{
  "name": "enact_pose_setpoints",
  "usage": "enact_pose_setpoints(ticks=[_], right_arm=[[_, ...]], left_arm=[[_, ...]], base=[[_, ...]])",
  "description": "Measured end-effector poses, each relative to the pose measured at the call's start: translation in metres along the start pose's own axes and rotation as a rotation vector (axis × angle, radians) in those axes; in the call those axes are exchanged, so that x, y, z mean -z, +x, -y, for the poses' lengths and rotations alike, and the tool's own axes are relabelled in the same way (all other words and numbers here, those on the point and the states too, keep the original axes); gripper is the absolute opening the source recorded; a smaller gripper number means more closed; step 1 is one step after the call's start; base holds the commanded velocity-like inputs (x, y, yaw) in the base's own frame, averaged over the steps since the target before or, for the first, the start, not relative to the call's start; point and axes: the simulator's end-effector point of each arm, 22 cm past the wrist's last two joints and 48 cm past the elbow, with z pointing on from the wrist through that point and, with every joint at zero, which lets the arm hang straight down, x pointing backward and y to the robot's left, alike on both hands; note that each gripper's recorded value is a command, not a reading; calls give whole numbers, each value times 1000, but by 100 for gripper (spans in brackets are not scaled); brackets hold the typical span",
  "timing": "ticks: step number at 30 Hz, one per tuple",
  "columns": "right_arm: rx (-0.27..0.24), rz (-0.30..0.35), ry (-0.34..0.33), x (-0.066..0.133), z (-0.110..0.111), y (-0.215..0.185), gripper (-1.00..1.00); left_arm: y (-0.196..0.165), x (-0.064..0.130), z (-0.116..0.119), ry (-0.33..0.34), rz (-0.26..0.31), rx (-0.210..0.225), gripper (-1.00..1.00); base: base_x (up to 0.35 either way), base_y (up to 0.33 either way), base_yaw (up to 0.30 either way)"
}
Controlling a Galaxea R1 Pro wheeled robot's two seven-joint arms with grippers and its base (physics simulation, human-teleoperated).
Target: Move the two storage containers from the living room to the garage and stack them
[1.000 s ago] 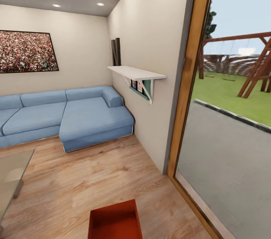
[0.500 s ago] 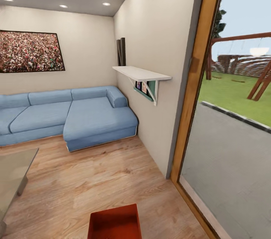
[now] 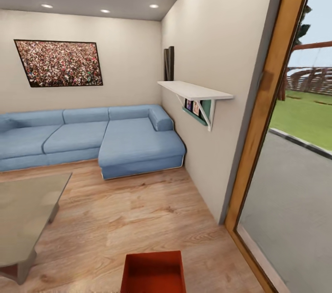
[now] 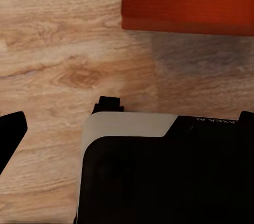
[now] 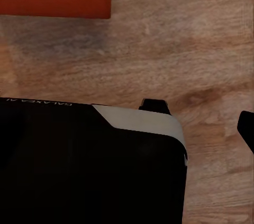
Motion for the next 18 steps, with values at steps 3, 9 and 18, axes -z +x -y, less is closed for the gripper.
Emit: enact_pose_setpoints(ticks=[3, 9, 18], right_arm=[[0, 0, 0, 0, 0, 0, 100], [0, 0, 0, 0, 0, 0, 100], [0, 0, 0, 0, 0, 0, 100]], left_arm=[[0, 0, 0, 0, 0, 0, 100], [0, 0, 0, 0, 0, 0, 100], [0, 0, 0, 0, 0, 0, 100]], base=[[0, 0, 269], [0, 0, 107], [0, 0, 3]])
